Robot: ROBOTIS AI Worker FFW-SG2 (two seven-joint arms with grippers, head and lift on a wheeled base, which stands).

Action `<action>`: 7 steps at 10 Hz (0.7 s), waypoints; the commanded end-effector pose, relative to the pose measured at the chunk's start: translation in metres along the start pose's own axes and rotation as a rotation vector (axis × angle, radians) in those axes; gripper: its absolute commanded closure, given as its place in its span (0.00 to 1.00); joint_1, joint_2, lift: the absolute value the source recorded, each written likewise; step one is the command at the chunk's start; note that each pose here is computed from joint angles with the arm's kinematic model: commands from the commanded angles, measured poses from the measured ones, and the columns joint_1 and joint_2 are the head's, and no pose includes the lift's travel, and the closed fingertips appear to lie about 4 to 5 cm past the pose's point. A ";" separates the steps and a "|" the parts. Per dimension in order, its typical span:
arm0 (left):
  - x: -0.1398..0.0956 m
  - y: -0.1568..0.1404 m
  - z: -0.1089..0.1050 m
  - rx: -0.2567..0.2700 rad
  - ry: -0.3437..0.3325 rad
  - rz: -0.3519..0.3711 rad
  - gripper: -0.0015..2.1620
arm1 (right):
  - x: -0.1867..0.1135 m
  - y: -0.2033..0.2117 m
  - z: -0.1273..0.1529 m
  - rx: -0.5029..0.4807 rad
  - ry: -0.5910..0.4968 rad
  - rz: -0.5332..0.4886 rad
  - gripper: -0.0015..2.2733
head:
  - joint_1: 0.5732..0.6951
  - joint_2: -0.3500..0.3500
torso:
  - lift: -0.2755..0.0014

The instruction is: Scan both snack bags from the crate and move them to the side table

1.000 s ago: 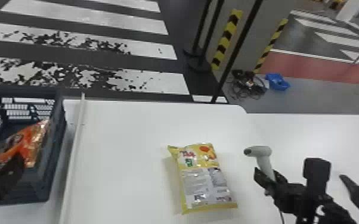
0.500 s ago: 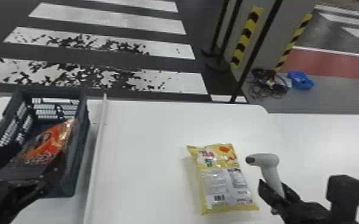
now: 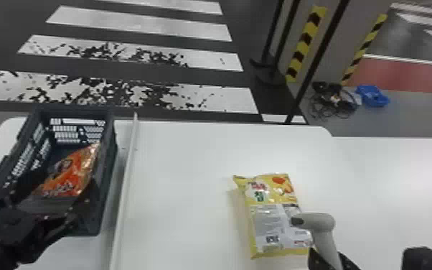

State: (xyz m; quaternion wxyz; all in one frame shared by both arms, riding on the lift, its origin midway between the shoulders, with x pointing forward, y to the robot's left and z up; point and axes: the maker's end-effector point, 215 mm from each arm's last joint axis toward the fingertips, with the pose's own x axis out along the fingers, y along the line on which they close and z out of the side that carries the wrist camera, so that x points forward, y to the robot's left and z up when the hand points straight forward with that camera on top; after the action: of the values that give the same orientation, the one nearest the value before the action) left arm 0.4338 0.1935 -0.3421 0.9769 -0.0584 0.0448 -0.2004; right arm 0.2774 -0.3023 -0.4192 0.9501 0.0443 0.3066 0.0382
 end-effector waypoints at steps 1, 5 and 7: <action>-0.001 0.001 0.001 0.003 -0.003 -0.001 0.01 | 0.005 0.027 -0.015 -0.018 0.033 0.033 0.99 | 1.00 0.24 | 0.65; -0.004 0.003 0.005 0.008 -0.013 0.003 0.01 | 0.005 0.050 -0.043 -0.053 0.090 0.048 0.99 | 1.00 0.36 | 0.65; -0.005 0.003 0.006 0.007 -0.016 0.004 0.01 | 0.010 0.049 -0.041 -0.054 0.064 0.051 0.99 | 1.00 0.38 | 0.65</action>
State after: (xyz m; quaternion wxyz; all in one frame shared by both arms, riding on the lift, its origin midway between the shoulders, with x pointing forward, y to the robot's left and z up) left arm 0.4314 0.1988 -0.3364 0.9778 -0.0560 0.0362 -0.1985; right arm 0.2566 -0.2498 -0.4525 0.9377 0.0249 0.3390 0.0716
